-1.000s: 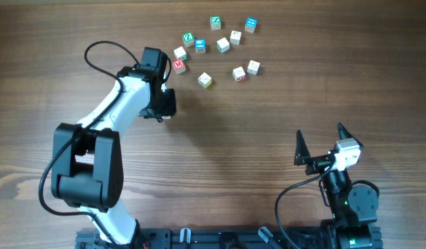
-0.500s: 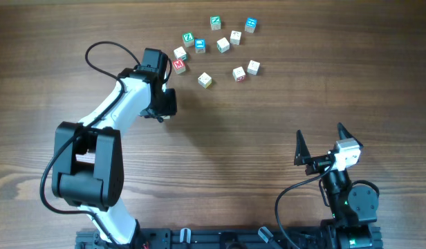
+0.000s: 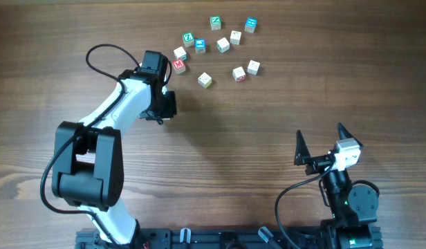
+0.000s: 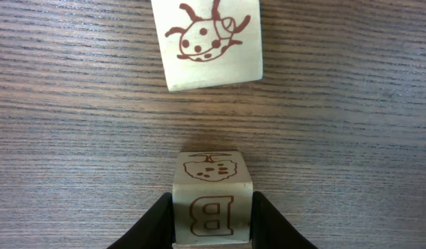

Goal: Form a tower

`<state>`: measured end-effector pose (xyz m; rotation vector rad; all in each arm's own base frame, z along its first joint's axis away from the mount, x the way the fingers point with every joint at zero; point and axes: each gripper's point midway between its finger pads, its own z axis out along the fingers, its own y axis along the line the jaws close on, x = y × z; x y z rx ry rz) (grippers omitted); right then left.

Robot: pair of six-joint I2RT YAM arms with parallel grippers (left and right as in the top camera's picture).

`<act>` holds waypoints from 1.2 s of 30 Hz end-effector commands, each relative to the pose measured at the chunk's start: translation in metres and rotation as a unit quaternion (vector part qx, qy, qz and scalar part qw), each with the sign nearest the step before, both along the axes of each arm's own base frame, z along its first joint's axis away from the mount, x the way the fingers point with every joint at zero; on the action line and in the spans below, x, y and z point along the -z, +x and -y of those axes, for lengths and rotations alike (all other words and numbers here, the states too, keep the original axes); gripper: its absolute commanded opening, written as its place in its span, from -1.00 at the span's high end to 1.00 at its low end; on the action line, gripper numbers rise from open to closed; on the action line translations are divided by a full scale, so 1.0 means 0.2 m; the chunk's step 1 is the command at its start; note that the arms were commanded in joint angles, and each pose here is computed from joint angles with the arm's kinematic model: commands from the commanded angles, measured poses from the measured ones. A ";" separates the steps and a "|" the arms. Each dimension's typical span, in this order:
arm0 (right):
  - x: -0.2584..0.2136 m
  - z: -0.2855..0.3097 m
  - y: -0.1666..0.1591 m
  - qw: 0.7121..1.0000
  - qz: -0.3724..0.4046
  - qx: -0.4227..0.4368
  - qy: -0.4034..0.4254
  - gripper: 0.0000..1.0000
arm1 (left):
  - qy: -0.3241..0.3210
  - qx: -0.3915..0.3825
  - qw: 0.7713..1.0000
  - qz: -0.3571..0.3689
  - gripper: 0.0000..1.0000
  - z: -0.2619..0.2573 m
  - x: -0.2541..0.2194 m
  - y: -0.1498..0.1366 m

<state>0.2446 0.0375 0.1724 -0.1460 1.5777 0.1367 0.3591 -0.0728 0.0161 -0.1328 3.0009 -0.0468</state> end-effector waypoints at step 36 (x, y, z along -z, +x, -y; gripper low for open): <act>-0.01 -0.01 0.00 1.000 0.005 -0.006 -0.007 -0.99 | 0.028 0.002 0.999 -0.017 0.17 -0.04 0.04 -0.04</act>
